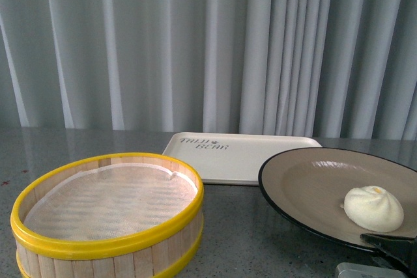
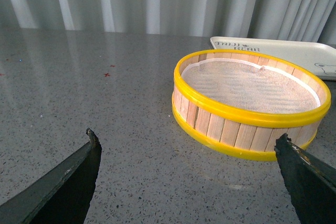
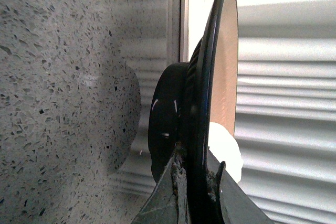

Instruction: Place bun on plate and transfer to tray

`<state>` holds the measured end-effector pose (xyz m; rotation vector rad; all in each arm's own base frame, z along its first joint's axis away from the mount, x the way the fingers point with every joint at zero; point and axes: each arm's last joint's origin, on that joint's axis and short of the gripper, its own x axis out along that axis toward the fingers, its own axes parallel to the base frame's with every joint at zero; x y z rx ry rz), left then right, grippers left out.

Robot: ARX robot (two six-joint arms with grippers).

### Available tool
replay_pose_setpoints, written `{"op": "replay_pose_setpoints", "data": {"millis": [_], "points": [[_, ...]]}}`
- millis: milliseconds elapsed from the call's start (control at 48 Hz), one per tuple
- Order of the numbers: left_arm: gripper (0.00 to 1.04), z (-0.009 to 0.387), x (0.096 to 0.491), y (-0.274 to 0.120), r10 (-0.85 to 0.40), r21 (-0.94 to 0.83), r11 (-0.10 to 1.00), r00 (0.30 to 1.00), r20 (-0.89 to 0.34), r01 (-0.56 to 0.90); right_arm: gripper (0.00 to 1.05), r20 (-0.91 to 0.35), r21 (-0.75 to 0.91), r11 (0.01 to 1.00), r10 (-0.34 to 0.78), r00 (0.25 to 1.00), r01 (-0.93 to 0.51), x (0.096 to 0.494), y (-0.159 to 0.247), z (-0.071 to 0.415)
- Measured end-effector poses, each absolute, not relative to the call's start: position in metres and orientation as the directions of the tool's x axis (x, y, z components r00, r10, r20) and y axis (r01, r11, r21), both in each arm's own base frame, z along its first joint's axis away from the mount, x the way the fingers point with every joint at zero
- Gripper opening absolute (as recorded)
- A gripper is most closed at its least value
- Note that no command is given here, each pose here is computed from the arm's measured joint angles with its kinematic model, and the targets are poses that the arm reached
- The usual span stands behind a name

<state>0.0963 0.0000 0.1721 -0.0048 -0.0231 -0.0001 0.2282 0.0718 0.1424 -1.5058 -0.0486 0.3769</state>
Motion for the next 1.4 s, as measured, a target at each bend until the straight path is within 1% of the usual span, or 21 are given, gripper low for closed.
{"op": "replay_pose_setpoints", "data": {"millis": [83,167,312,458,562,688,812,917,1146,1396], "points": [[0.98,0.172,0.096,0.0,0.0,-0.005,1.0,1.0,0.023,0.0,0.03,-0.203,-0.977,0.006,0.288,0.936,-0.214,0.227,0.072,0.144],[0.98,0.172,0.096,0.0,0.0,-0.005,1.0,1.0,0.023,0.0,0.03,-0.244,-0.966,0.003,0.309,0.919,-0.258,0.223,0.072,0.15],[0.98,0.172,0.096,0.0,0.0,-0.005,1.0,1.0,0.023,0.0,0.03,-0.24,-0.964,0.026,0.354,0.904,-0.266,0.237,0.067,0.187],[0.98,0.172,0.096,0.0,0.0,-0.005,1.0,1.0,0.023,0.0,0.03,-0.232,-0.967,0.01,0.367,0.901,-0.254,0.261,0.051,0.223],[0.98,0.172,0.096,0.0,0.0,-0.005,1.0,1.0,0.023,0.0,0.03,-0.256,-0.963,-0.011,0.359,0.897,-0.27,0.277,0.035,0.234],[0.98,0.172,0.096,0.0,0.0,-0.005,1.0,1.0,0.023,0.0,0.03,-0.28,-0.958,-0.043,0.338,0.899,-0.283,0.319,0.01,0.243],[0.98,0.172,0.096,0.0,0.0,-0.005,1.0,1.0,0.023,0.0,0.03,-0.271,-0.962,-0.05,0.336,0.902,-0.27,0.353,0.001,0.246],[0.98,0.172,0.096,0.0,0.0,-0.005,1.0,1.0,0.023,0.0,0.03,-0.258,-0.964,-0.04,0.367,0.894,-0.262,0.376,0.003,0.242],[0.98,0.172,0.096,0.0,0.0,-0.005,1.0,1.0,0.023,0.0,0.03,-0.267,-0.957,-0.012,0.428,0.863,-0.29,0.399,0.014,0.228],[0.98,0.172,0.096,0.0,0.0,-0.005,1.0,1.0,0.023,0.0,0.03,-0.276,-0.95,0.01,0.447,0.851,-0.313,0.419,0.02,0.215]]}}
